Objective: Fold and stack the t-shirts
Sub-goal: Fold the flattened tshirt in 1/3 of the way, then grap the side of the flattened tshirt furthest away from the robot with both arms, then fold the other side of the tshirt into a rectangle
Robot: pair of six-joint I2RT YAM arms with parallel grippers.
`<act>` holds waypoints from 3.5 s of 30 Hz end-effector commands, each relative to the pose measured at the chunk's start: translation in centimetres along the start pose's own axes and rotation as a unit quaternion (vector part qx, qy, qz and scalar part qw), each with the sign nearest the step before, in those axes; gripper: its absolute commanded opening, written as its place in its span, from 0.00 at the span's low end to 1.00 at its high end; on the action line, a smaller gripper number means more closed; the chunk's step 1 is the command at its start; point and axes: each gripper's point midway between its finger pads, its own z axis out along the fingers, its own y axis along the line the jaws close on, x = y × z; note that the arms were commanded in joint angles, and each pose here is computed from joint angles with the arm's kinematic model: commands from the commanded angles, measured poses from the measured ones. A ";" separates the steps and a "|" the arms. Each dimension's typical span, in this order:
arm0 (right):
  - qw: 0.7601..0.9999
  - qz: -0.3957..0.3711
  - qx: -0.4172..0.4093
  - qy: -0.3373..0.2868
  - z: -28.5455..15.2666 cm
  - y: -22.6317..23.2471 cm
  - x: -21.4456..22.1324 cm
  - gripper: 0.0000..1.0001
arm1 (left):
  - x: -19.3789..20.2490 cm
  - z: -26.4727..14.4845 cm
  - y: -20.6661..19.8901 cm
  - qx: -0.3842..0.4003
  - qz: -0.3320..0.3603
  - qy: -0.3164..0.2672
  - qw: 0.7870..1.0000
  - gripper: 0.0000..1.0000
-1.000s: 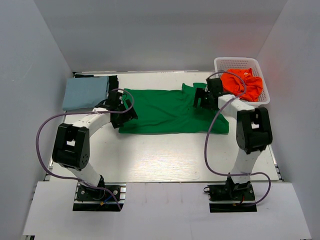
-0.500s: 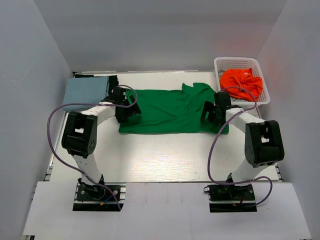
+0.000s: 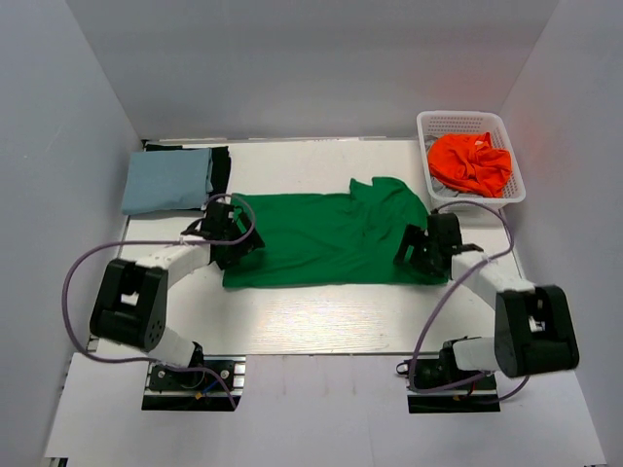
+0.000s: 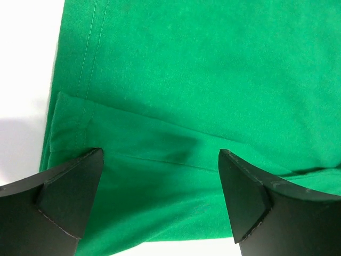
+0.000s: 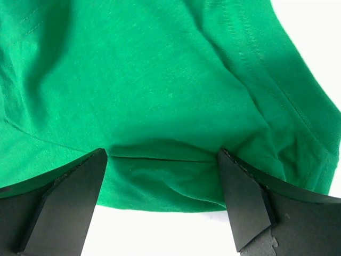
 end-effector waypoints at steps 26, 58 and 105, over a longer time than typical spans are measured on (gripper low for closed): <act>0.984 -0.075 -0.108 -0.116 -2.2 11.0 -15.9 0.90 | -12.8 -0.3 1.9 -0.192 0.015 -0.145 0.971 1.00; 0.974 -0.214 -0.051 -0.046 12.4 13.2 -19.0 0.89 | -11.2 6.4 3.5 -0.191 0.039 -0.082 0.977 0.00; 0.948 -0.229 -0.080 -0.207 -5.4 10.4 -11.4 0.00 | -9.0 -3.9 0.4 -0.046 0.051 -0.164 0.984 0.00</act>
